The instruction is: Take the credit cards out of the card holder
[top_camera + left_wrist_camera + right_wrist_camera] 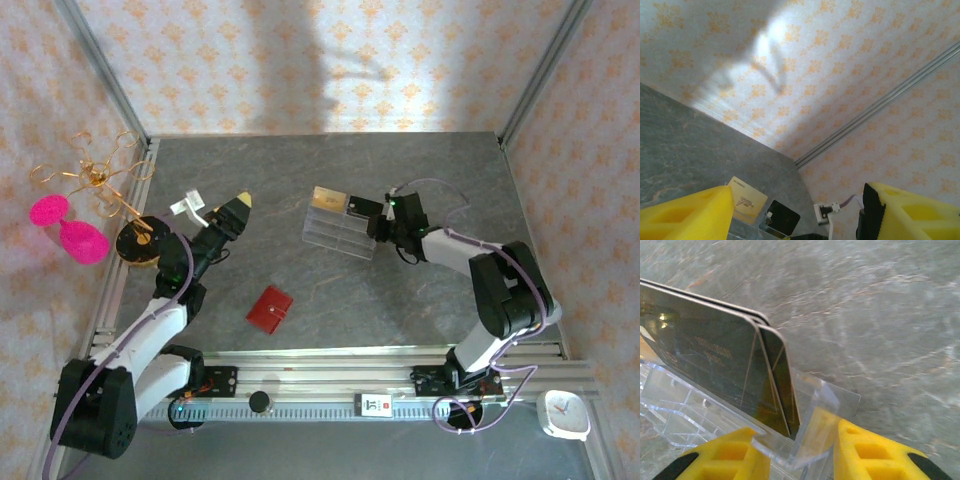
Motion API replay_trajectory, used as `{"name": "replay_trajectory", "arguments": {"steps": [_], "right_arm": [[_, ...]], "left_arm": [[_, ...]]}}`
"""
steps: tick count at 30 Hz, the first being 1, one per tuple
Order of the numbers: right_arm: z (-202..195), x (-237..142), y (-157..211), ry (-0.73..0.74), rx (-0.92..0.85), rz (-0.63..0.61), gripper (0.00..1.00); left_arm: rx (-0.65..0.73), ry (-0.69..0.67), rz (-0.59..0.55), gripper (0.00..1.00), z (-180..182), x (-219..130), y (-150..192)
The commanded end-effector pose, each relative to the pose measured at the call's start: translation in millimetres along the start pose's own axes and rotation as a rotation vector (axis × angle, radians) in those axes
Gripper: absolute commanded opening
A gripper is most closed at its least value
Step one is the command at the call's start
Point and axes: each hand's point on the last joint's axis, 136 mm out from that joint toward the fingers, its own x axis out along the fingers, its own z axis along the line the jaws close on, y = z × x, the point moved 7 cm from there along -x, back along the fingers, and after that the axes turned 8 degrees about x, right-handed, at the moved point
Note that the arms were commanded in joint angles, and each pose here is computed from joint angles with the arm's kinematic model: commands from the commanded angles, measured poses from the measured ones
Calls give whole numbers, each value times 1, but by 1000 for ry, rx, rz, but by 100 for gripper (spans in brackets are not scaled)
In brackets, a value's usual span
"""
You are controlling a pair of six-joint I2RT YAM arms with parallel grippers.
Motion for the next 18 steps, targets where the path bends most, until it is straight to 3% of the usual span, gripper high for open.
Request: {"name": "replay_trajectory", "arguments": {"steps": [1, 12, 18], "right_arm": [[7, 8, 9, -15, -73, 93, 32], [29, 25, 15, -123, -180, 226, 32], [32, 33, 9, -100, -190, 220, 37]], "left_arm": [[13, -56, 57, 68, 9, -9, 15], [-4, -56, 117, 69, 9, -25, 29], [-12, -75, 124, 76, 11, -31, 32]]}}
